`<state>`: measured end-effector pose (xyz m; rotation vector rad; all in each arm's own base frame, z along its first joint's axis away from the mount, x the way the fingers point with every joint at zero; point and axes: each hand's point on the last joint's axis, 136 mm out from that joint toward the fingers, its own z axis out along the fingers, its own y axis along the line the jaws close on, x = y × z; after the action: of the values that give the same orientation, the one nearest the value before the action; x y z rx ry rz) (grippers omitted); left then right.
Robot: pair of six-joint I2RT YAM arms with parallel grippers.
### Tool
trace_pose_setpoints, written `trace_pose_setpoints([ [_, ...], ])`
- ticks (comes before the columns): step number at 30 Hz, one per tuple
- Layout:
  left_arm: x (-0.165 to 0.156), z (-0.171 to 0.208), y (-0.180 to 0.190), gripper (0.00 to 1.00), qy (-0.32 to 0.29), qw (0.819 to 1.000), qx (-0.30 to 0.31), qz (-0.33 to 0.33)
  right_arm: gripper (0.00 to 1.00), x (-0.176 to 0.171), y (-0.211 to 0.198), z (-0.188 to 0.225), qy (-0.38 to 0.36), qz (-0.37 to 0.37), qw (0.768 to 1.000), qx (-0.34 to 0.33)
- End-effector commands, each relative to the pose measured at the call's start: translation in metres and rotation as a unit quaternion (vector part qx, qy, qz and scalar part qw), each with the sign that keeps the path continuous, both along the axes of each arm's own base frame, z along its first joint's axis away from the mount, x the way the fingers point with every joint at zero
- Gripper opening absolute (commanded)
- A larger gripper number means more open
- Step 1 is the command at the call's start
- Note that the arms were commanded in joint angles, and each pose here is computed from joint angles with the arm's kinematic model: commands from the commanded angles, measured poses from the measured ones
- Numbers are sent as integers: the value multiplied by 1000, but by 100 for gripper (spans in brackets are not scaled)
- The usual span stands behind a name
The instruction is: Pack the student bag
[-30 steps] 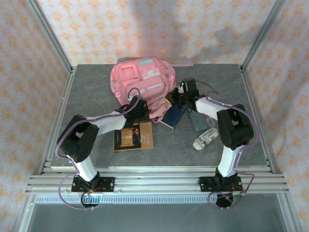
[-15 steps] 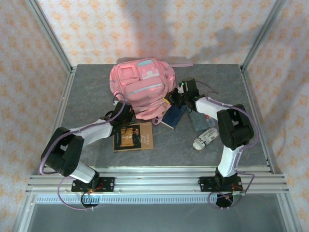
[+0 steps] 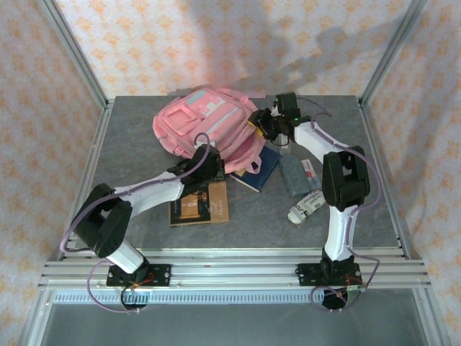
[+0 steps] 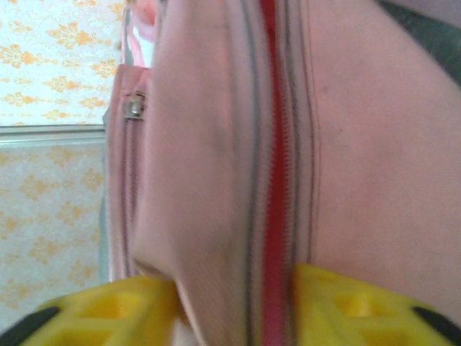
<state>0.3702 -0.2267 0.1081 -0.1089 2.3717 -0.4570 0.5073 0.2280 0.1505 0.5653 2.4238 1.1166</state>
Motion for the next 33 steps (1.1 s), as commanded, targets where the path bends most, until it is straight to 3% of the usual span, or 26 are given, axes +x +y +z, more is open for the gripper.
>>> trace_pose_setpoints([
  [1,8,-1,-13,0,3,1000,-4,-13,55,-10,-24,11,-23,-33,998,-40],
  [7,12,-1,-22,0,3,1000,-4,-26,57,-72,-24,12,-18,-9,1000,4],
  [13,10,1,-26,0,1,999,-4,-32,57,-117,30,1,4,61,996,57],
  [21,4,5,-33,0,-4,999,2,-41,55,-115,80,-41,60,87,992,64],
  [23,2,2,-32,0,-2,999,8,-43,43,-106,84,-48,63,79,993,67],
  [26,-1,-6,-26,0,4,999,20,-35,12,-94,82,-47,50,59,995,62],
  [28,-3,-12,-17,0,5,999,34,-24,0,-88,79,-44,42,49,996,61],
  [33,-2,-28,33,0,22,997,65,37,0,-82,66,-34,25,29,997,63],
])
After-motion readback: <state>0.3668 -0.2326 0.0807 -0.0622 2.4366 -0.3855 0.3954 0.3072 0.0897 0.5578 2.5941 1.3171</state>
